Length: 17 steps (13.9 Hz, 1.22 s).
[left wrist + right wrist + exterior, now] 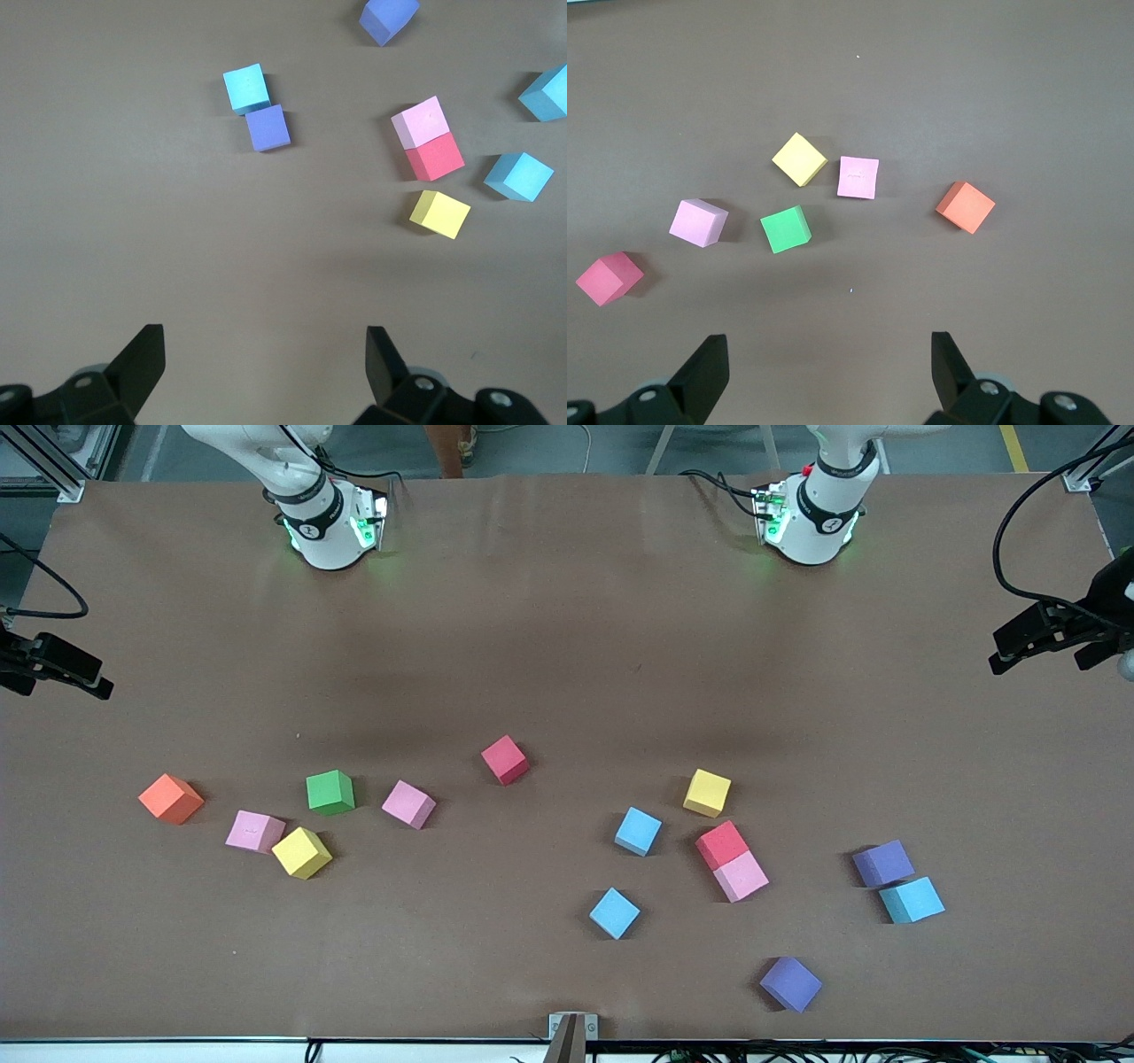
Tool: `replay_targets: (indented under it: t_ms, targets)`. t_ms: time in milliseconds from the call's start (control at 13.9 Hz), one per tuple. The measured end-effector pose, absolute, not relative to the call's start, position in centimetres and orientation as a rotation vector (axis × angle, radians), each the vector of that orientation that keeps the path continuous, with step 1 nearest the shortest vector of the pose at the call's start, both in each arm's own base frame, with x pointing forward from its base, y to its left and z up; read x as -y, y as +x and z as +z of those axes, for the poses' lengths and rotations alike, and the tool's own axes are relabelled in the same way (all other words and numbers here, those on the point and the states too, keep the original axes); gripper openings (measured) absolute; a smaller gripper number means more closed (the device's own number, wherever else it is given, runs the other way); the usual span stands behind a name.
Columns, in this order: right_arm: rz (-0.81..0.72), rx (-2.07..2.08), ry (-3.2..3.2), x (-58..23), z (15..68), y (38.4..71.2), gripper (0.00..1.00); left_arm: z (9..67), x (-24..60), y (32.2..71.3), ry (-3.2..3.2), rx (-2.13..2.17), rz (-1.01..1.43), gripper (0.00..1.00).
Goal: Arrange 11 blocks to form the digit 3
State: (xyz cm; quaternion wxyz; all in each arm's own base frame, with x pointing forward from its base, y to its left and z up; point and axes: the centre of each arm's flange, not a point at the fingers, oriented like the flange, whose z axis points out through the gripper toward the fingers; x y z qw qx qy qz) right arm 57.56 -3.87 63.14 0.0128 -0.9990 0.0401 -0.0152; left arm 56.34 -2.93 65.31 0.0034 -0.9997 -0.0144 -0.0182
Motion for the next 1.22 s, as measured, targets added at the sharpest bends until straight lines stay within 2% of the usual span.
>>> replay_targets:
  t_ms: [359, 574, 933, 1219]
  targets:
    - [-0.057, -0.118, -3.127, 4.1, 62.9, 57.3, 1.0, 64.5, 3.7, 55.7, -3.13, 0.021, 0.048, 1.0]
    - [-0.046, -0.111, -3.128, 4.0, 62.5, 57.2, 1.0, 61.7, 5.3, 56.2, -3.14, -0.025, 0.155, 1.0]
    - [0.052, -0.065, -3.128, -0.5, 58.3, 57.4, 1.0, 50.8, 10.8, 59.8, -3.127, -0.157, 0.41, 1.0]
    - [0.151, -0.037, -3.139, -7.5, 53.0, 56.9, 1.0, 40.7, 18.0, 62.8, -3.126, -0.087, 0.392, 1.0]
